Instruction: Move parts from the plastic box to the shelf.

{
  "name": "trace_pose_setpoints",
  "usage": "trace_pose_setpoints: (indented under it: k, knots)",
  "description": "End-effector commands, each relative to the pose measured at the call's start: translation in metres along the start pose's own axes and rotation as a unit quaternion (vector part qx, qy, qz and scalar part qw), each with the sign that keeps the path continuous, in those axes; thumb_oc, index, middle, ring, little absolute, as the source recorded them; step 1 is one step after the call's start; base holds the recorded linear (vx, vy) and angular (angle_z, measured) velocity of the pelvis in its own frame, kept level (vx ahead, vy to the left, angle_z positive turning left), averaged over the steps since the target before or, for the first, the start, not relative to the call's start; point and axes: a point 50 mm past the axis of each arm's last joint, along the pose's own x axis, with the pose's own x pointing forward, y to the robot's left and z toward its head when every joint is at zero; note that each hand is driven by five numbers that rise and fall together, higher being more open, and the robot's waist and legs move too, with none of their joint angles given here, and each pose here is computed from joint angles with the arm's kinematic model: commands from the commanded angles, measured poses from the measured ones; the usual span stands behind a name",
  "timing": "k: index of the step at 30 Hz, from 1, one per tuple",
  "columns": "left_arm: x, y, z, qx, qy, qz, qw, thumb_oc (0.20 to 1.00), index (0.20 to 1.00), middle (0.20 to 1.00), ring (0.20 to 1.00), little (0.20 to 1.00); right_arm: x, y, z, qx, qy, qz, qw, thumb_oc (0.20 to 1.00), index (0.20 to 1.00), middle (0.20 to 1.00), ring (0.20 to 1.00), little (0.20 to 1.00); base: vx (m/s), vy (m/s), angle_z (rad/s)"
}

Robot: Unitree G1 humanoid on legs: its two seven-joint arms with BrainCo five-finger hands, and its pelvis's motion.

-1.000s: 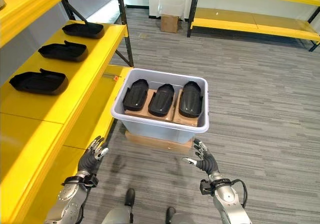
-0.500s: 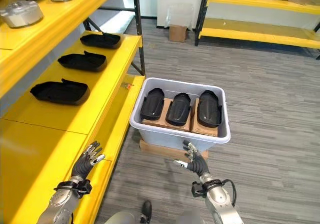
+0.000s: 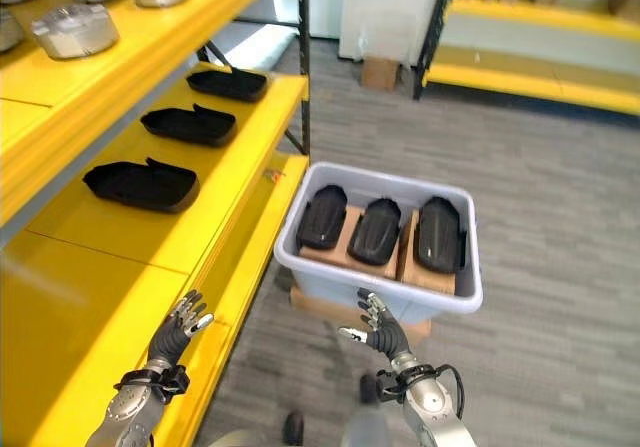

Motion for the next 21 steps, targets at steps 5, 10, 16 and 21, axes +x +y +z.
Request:
trace_pose_setpoints:
  k: [5, 10, 16, 21]
  knots:
    - [0.011, -0.013, 0.036, -0.016, -0.085, -0.030, 0.996, 1.000, 1.000, 1.000, 1.000, 1.000, 0.006, -0.011, 0.032, 0.004, -0.074, -0.002, 0.997, 1.000, 1.000, 1.000, 1.000, 1.000, 0.13, -0.268, 0.11]
    - [0.012, -0.014, 0.036, -0.027, -0.084, -0.030, 0.996, 1.000, 1.000, 1.000, 1.000, 1.000, 0.004, -0.016, 0.031, 0.004, -0.072, -0.007, 0.997, 1.000, 1.000, 1.000, 1.000, 1.000, 0.06, -0.184, -0.11]
    - [0.010, -0.009, 0.034, -0.024, -0.076, -0.019, 0.997, 1.000, 1.000, 1.000, 1.000, 1.000, 0.001, -0.025, 0.035, -0.013, -0.078, -0.027, 0.997, 1.000, 1.000, 1.000, 1.000, 1.000, 0.09, -0.074, 0.11]
    - [0.007, -0.009, 0.027, -0.016, -0.067, -0.018, 0.997, 1.000, 1.000, 1.000, 1.000, 1.000, -0.002, -0.026, 0.031, -0.012, -0.072, -0.032, 0.997, 1.000, 1.000, 1.000, 1.000, 1.000, 0.15, 0.144, 0.11]
